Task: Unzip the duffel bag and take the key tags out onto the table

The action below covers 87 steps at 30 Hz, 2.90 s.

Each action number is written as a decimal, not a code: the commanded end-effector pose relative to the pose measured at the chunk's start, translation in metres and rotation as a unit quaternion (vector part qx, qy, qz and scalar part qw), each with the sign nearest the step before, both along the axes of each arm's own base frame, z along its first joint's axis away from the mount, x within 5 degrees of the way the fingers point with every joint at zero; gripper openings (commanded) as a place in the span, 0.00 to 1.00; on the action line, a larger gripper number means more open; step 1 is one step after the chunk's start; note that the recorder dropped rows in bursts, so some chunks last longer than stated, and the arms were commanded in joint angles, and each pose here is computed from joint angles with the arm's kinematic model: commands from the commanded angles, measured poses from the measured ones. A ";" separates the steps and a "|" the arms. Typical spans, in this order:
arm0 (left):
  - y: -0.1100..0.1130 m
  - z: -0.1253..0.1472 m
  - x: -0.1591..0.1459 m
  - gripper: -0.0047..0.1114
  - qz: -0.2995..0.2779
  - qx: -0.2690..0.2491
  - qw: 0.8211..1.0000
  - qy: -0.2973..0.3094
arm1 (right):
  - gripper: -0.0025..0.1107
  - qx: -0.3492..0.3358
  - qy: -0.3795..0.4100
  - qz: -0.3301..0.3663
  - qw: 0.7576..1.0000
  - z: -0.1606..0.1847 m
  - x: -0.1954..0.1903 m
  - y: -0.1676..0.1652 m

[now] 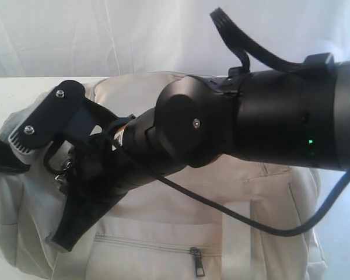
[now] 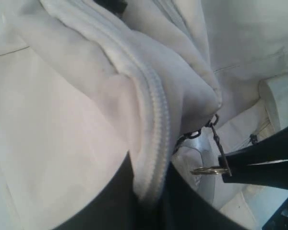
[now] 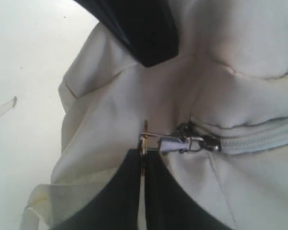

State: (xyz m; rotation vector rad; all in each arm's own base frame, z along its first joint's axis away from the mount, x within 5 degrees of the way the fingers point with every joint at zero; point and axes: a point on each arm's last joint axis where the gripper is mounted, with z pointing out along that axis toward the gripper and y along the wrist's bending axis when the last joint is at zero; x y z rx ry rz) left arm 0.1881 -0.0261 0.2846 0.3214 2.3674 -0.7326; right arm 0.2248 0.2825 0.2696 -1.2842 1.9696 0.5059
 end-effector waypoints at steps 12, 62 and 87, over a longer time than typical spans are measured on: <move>-0.002 -0.003 -0.004 0.04 0.010 -0.017 1.000 -0.006 | 0.02 -0.003 -0.002 -0.069 0.998 0.023 -0.001 -0.017; 0.000 -0.023 -0.010 0.04 0.026 -0.012 0.999 0.029 | 0.02 0.069 0.020 -0.295 0.953 0.018 0.211 -0.044; 0.001 -0.024 -0.009 0.04 0.030 -0.001 0.999 0.027 | 0.02 0.022 0.076 -0.369 0.926 0.007 0.231 -0.109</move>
